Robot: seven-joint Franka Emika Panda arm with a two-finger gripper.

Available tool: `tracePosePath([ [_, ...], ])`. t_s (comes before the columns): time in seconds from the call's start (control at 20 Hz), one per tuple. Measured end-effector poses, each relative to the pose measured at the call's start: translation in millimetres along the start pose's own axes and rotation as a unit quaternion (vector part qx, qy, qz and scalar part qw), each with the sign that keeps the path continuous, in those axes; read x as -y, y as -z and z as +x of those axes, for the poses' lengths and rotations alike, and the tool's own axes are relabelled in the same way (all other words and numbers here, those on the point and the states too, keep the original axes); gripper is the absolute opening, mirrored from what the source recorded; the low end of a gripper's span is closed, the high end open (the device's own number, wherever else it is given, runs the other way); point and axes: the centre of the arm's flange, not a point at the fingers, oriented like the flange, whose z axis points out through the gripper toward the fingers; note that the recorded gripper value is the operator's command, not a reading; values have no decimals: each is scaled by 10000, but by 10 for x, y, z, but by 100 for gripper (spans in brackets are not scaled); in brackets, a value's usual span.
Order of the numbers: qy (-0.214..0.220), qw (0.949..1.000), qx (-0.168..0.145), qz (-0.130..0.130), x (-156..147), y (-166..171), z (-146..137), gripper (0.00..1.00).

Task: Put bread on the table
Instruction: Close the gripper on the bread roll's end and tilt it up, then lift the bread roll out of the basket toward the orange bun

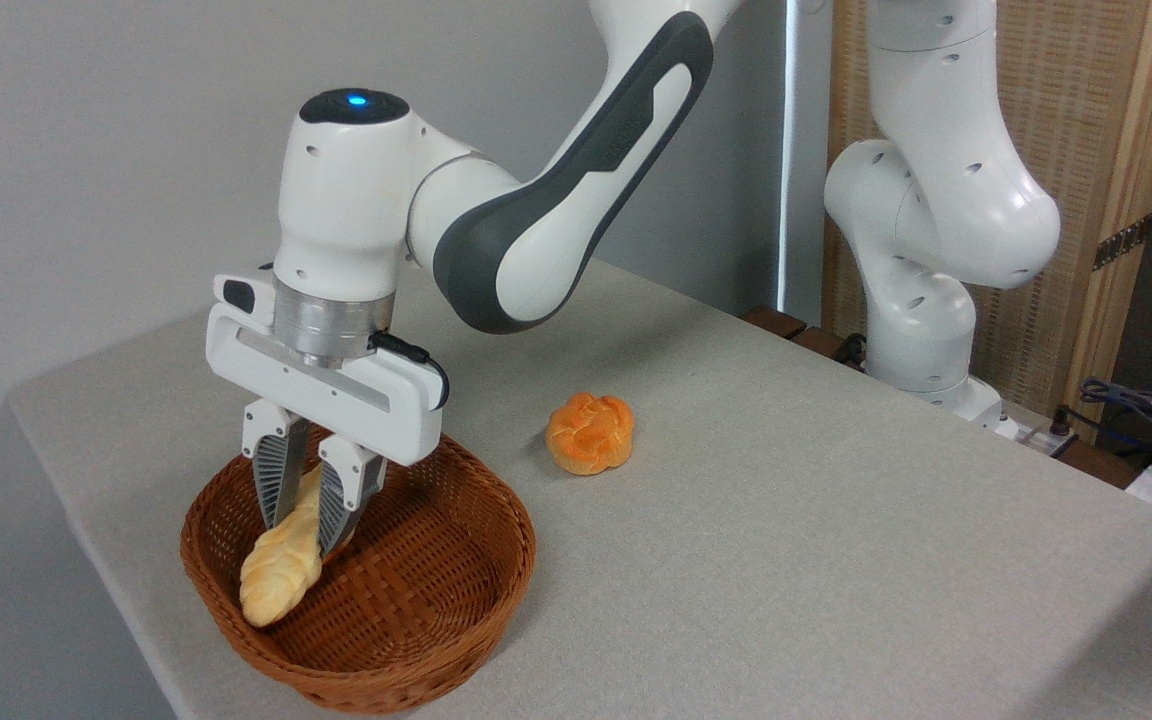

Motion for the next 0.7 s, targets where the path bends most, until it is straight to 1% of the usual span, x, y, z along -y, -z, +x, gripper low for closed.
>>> tracePosePath([
  [0.15,-6,10000,-11,3,-5,137,11,41],
  [0.25,-14,10000,82,-18,-18,283,-4,42],
  [0.55,-147,9986,501,-112,-117,875,-123,43],
  [0.65,-335,9964,764,-180,-163,1041,-210,43],
  [0.7,-494,9939,952,-239,-188,1108,-271,43],
])
